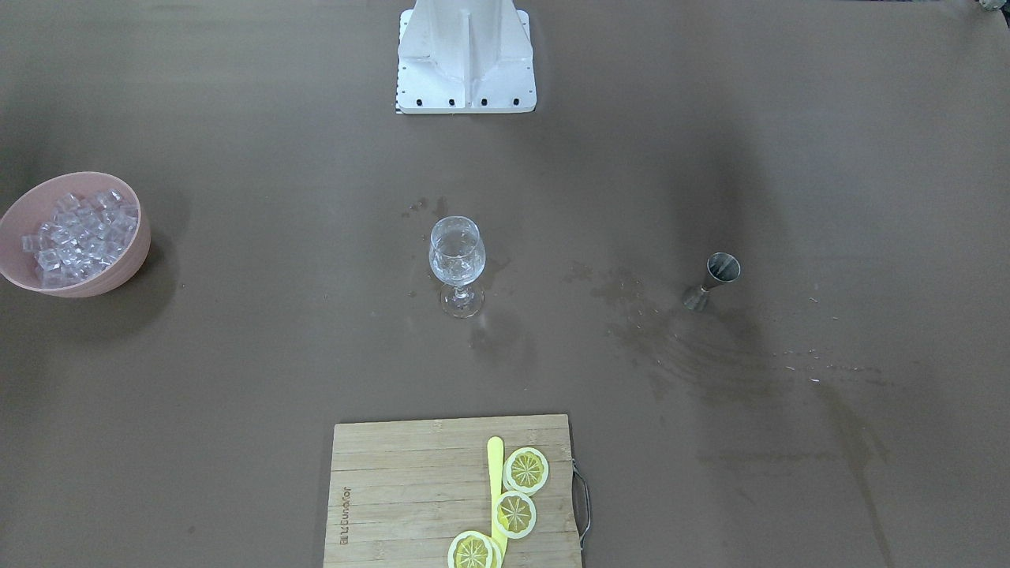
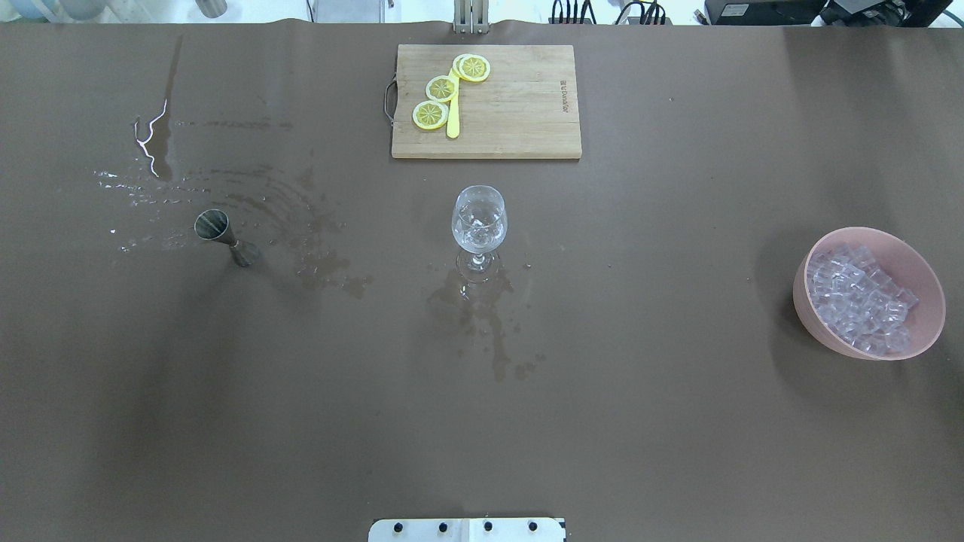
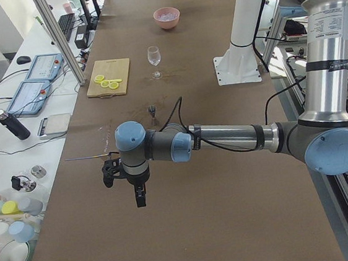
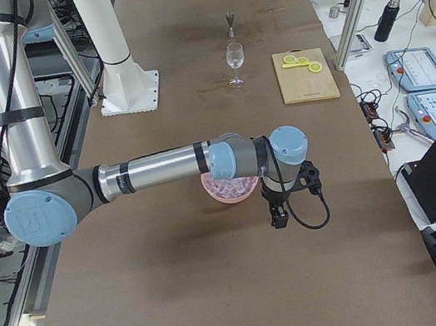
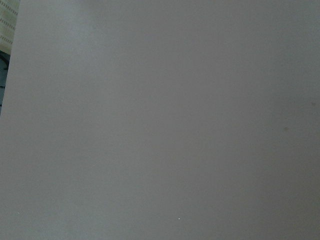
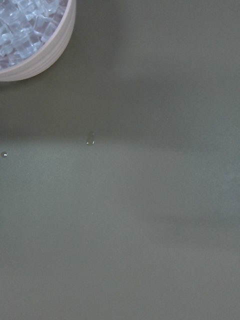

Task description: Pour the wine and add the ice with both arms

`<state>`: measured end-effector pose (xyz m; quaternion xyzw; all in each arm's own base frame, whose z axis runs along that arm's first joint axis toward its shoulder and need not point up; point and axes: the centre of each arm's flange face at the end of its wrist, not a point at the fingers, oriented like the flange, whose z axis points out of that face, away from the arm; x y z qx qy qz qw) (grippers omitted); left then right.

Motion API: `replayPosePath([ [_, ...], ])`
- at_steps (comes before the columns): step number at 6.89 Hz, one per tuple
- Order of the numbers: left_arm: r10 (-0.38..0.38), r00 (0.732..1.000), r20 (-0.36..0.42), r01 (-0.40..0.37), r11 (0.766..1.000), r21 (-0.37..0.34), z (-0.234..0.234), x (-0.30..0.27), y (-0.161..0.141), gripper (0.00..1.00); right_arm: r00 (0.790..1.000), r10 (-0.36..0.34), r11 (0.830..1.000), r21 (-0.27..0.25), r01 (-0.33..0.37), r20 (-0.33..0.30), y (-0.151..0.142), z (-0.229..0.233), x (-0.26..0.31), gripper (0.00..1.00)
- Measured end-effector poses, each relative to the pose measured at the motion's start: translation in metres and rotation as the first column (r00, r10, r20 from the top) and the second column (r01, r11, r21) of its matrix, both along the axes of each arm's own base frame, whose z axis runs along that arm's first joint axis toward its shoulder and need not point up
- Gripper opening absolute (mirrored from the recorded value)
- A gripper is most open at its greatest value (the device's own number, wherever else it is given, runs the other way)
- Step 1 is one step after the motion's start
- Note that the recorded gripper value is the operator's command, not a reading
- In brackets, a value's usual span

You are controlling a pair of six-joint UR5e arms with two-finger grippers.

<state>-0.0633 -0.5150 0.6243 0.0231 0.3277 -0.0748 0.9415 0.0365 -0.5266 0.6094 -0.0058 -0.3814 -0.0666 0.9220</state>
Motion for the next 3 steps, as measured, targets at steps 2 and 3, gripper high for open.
replayPosePath([
  [2, 0.001, 1.0, -0.002, -0.001, 1.0, -0.002, 0.0007, 0.0007, 0.0002, 0.98, 1.0, 0.002, 1.0, 0.0, -0.002, 0.0, -0.0008, -0.001, 0.0002, 1.0],
  [3, 0.001, 1.0, -0.002, -0.001, 1.0, -0.003, 0.0007, 0.0008, 0.0003, 0.98, 1.0, 0.003, 1.0, 0.001, -0.003, 0.0, -0.0012, -0.0017, 0.0005, 1.0],
])
